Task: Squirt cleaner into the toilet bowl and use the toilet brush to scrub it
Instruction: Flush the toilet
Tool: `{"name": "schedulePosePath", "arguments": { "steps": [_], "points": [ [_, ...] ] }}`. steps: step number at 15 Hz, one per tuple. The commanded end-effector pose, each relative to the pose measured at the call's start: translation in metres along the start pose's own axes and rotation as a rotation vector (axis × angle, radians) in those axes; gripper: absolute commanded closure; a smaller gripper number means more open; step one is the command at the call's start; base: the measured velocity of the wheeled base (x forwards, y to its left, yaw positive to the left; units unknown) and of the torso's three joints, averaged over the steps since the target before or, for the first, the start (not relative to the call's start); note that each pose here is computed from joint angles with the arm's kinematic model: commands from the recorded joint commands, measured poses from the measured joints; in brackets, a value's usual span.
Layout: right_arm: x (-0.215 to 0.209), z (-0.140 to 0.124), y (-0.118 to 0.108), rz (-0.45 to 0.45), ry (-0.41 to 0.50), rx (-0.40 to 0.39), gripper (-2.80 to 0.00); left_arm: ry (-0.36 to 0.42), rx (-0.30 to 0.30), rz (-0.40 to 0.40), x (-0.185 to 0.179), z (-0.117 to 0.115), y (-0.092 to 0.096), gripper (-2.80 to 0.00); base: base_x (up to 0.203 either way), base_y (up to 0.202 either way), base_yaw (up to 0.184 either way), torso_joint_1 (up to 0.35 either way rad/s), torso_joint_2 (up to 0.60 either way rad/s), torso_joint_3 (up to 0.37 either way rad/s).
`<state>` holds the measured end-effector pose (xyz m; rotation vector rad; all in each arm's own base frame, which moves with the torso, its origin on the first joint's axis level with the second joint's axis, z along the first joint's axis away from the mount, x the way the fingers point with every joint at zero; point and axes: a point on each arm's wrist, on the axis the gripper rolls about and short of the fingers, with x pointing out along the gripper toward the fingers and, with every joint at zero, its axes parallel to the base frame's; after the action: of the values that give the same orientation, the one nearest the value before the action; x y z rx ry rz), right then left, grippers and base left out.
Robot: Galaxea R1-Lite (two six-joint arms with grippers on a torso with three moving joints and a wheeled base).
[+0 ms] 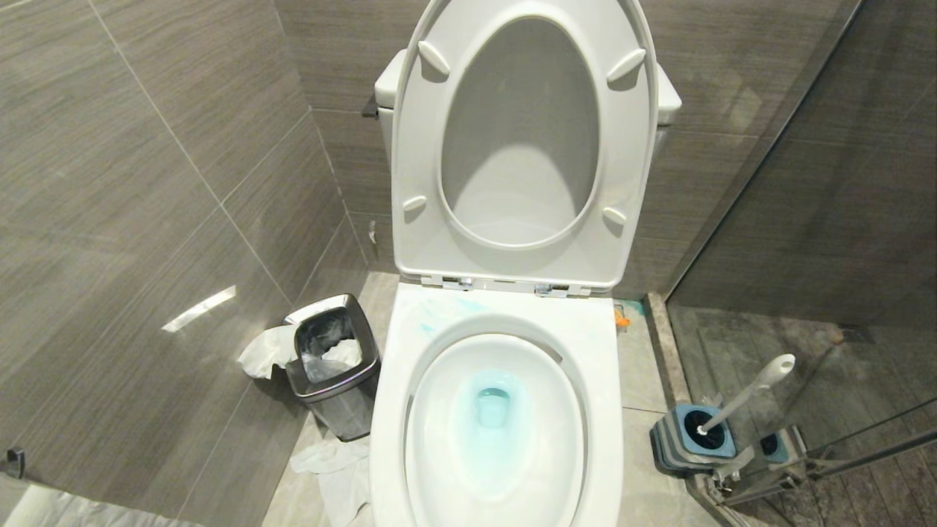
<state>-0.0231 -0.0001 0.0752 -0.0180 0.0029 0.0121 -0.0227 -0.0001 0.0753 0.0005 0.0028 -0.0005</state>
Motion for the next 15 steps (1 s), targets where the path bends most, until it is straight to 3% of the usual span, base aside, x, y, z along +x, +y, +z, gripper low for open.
{"name": "schedulePosePath", "arguments": {
  "steps": [1, 15],
  "points": [
    [0.0002, 0.0001, 0.0000, 0.002, 0.002, 0.009, 0.00, 0.001, 0.001, 0.001, 0.0001, 0.0000, 0.0000, 0.00, 0.000, 0.000, 0.000, 0.000, 0.00, 0.000],
    [0.0002, 0.0001, 0.0000, 0.002, 0.002, 0.009, 0.00, 0.002, 0.025, -0.008, -0.0003, 0.0002, -0.0001, 0.00, 0.000, 0.000, 0.000, 0.000, 0.00, 0.000]
  ]
}}
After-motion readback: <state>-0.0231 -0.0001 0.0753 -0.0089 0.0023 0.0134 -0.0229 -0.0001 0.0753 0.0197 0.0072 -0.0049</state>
